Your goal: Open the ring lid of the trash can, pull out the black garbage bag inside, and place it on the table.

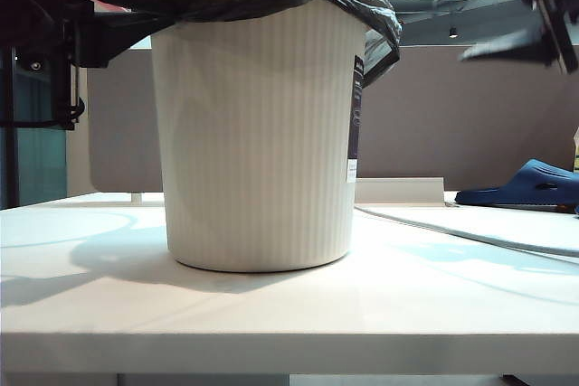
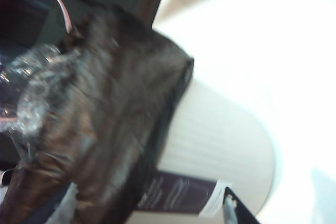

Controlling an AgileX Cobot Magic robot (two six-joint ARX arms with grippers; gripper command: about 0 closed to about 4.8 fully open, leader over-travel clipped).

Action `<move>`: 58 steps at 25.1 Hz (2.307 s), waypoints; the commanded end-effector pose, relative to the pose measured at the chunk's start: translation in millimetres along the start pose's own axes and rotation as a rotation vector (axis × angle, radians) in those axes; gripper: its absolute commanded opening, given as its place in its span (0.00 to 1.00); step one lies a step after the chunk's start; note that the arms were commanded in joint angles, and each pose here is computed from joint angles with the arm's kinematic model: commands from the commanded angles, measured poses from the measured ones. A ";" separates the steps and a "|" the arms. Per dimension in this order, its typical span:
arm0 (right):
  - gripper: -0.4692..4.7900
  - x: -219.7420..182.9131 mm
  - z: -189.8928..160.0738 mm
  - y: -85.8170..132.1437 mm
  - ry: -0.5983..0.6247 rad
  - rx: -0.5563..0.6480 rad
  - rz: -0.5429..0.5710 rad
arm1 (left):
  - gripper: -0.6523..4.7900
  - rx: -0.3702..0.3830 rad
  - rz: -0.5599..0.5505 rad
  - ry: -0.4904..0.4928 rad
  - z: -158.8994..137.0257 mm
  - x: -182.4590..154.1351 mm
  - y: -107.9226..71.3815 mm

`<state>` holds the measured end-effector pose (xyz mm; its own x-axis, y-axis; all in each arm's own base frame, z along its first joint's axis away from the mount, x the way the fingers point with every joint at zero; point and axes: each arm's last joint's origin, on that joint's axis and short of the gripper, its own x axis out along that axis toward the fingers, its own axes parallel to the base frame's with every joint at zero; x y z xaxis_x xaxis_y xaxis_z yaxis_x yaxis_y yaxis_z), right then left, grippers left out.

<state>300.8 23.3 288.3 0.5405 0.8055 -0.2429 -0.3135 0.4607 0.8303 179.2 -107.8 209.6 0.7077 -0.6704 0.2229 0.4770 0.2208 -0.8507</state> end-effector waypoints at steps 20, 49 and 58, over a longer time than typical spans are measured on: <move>0.79 41.1 -48.4 -2.0 0.012 0.200 0.288 | 0.11 -0.012 -0.041 0.036 0.1 0.7 -3.4; 0.15 43.2 -51.0 -1.1 0.030 0.149 0.292 | 0.11 0.003 -0.041 0.040 -0.2 0.7 -3.3; 0.09 42.8 -51.2 -0.8 0.042 0.145 0.298 | 0.11 0.008 -0.040 0.041 -0.2 0.7 -3.2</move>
<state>284.9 76.3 247.7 0.4142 0.9101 -0.0112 -0.3066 0.1511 0.9398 178.3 -108.6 209.7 0.6777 -0.7013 0.2210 0.4898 0.2065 -0.8470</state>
